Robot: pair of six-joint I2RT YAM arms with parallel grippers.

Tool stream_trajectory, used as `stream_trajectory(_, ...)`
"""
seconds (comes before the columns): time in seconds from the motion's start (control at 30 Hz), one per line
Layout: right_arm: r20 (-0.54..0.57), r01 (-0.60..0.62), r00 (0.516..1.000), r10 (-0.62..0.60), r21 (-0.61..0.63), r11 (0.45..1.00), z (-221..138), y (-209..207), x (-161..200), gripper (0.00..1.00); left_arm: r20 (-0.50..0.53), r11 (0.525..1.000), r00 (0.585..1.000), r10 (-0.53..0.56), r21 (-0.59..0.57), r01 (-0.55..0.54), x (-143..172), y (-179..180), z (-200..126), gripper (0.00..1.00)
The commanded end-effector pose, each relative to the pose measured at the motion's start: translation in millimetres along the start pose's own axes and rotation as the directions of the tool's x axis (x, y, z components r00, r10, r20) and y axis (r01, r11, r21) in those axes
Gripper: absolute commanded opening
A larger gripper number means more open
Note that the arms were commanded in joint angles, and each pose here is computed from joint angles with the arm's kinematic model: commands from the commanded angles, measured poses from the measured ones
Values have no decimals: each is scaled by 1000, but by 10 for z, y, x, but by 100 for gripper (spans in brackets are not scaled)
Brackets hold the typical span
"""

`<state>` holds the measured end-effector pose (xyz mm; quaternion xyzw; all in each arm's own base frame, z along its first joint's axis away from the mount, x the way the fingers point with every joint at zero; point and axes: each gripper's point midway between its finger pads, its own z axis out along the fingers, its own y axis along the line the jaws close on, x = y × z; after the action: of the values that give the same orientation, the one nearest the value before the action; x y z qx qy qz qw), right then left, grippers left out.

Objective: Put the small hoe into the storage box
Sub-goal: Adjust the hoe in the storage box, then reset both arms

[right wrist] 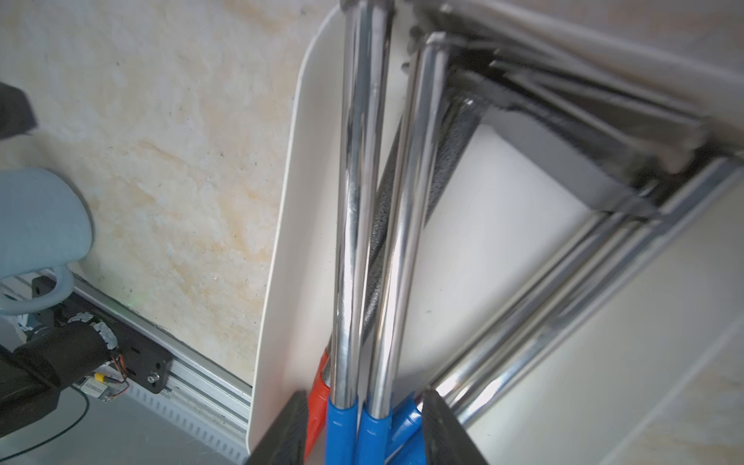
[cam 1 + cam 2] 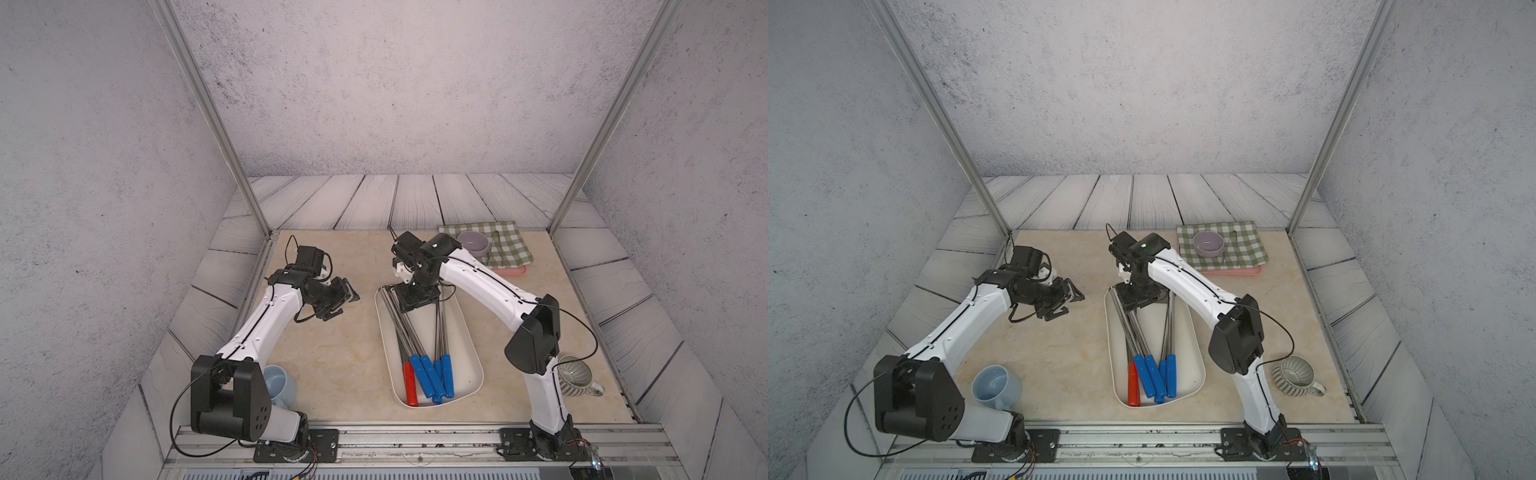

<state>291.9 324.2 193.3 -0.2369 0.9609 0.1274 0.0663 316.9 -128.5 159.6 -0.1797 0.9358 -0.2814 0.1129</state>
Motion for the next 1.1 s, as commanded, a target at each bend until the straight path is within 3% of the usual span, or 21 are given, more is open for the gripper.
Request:
stream_trajectory(0.0,142,-50,989,40,63,997,-450,-302,-41,55,73,997,994,81,16,-82,-116,-118,-210,68)
stream_trajectory(0.13,321,-105,944,74,80,991,-751,-699,-27,76,159,983,970,183,-7,-184,-221,-173,-367,68)
stream_trajectory(0.23,500,-139,864,48,146,980,-948,-1043,41,82,279,956,915,290,-44,-290,-333,-194,-518,68)
stream_trajectory(0.3,594,-162,804,-29,266,950,-900,-1340,152,85,390,933,851,352,-75,-352,-408,-181,-613,68)
stream_trajectory(0.37,612,-157,784,-107,362,919,-830,-1524,311,91,513,915,765,389,-118,-386,-501,-136,-714,68)
stream_trajectory(0.43,663,-254,741,-108,425,869,-904,-1758,429,96,604,901,678,419,-182,-395,-549,-10,-774,70)
stream_trajectory(0.5,703,-313,702,-114,449,837,-941,-1960,518,97,668,883,586,458,-265,-388,-601,144,-824,73)
stream_trajectory(0.63,759,-446,639,-126,499,743,-902,-2428,702,99,725,860,464,509,-408,-306,-681,485,-859,82)
stream_trajectory(0.7,776,-524,622,-105,512,680,-855,-2680,809,99,741,861,440,507,-464,-210,-725,733,-842,88)
stream_trajectory(0.83,793,-626,600,-108,549,553,-745,-3018,978,99,756,851,406,514,-511,-125,-773,1008,-750,92)
stream_trajectory(0.93,800,-638,593,-91,536,553,-567,-3155,1008,99,735,831,418,534,-546,-101,-812,1067,-769,92)
stream_trajectory(1.07,848,-681,527,-58,463,567,-398,-3333,1022,99,716,807,430,550,-588,-53,-860,1262,-680,92)
